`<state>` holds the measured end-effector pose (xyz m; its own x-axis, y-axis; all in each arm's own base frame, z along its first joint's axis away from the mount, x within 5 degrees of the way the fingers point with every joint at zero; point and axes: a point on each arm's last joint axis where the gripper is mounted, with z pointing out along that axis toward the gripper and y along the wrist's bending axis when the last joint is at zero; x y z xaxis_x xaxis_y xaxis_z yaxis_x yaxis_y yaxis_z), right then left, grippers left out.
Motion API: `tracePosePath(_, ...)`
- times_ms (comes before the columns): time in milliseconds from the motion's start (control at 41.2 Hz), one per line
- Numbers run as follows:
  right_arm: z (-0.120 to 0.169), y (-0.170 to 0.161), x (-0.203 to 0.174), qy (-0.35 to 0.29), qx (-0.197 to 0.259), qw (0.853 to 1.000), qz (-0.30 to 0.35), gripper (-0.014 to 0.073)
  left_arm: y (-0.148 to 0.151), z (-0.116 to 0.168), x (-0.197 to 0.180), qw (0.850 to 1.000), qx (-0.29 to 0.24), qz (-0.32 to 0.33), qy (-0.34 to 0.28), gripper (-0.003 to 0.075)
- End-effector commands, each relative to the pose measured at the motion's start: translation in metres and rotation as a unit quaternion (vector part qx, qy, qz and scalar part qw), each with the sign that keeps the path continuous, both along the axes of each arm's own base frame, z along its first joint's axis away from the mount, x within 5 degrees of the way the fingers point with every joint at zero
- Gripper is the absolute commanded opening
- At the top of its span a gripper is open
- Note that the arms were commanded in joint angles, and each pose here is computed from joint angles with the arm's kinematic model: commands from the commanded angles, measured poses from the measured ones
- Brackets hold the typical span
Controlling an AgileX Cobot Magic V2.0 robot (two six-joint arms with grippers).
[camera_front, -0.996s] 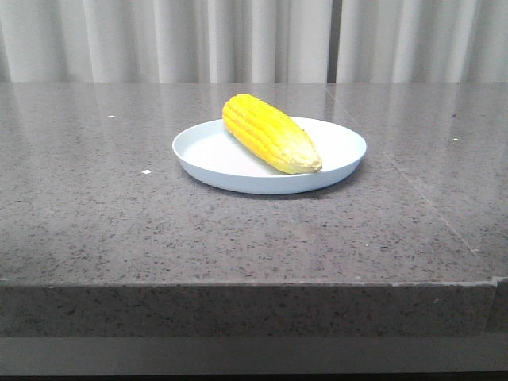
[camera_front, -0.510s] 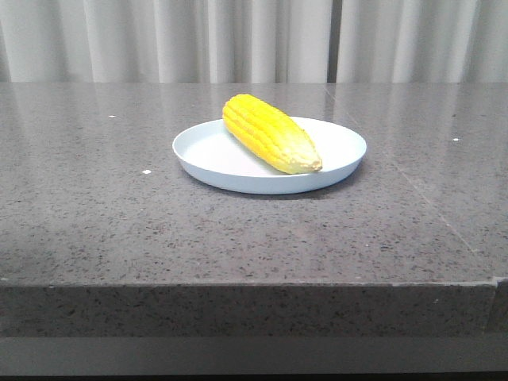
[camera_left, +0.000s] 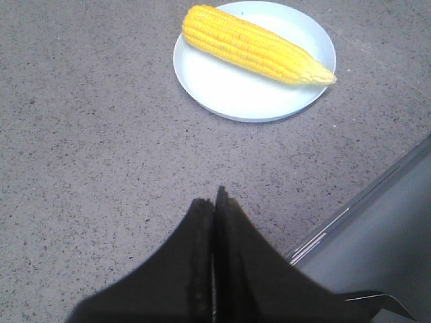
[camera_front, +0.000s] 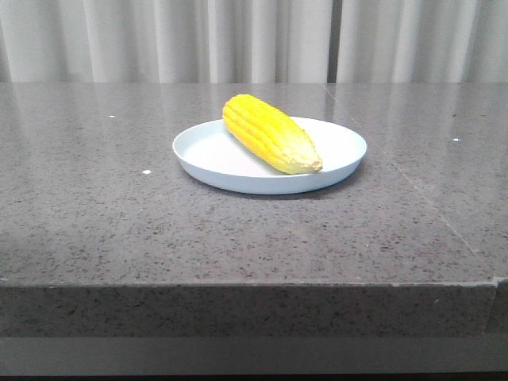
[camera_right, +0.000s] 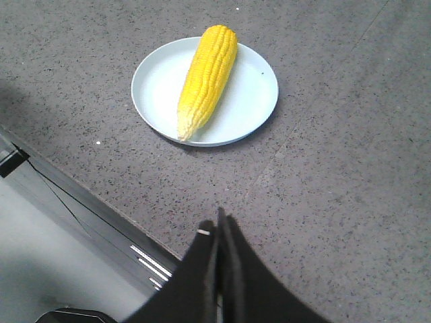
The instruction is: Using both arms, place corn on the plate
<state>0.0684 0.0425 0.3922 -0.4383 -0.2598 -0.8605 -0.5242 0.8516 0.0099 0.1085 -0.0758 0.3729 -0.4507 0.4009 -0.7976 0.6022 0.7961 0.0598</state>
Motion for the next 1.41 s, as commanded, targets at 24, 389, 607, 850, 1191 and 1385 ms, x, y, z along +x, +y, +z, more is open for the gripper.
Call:
tracePosePath(24,0.011,0.001,0.002,-0.04,0.018,0.999,0.0,-0.0067,-0.003,0.015,0.001,0.999,-0.038,-0.003,-0.038,-0.002)
tracePosePath(389,0.011,0.001,0.002,-0.04,0.018,0.999,0.0,-0.0067,-0.004,0.015,0.0,0.998,-0.042,-0.006,-0.037,-0.002)
tracePosePath(607,0.011,0.001,0.002,-0.04,0.019,0.999,0.0,-0.0067,0.009,0.018,-0.004,0.997,-0.05,0.027,-0.053,-0.002)
tracePosePath(850,0.011,0.001,0.002,-0.04,0.019,0.999,0.0,-0.0067,0.042,-0.017,-0.012,0.976,-0.09,0.137,-0.147,-0.002)
tracePosePath(1191,0.011,0.001,0.002,-0.04,0.019,0.999,0.0,-0.0067,0.07,-0.119,-0.05,0.913,-0.126,0.241,-0.304,-0.002)
tracePosePath(1385,0.011,0.001,0.002,-0.04,0.019,0.999,0.0,-0.0067,0.074,-0.16,-0.053,0.891,-0.131,0.269,-0.34,-0.002)
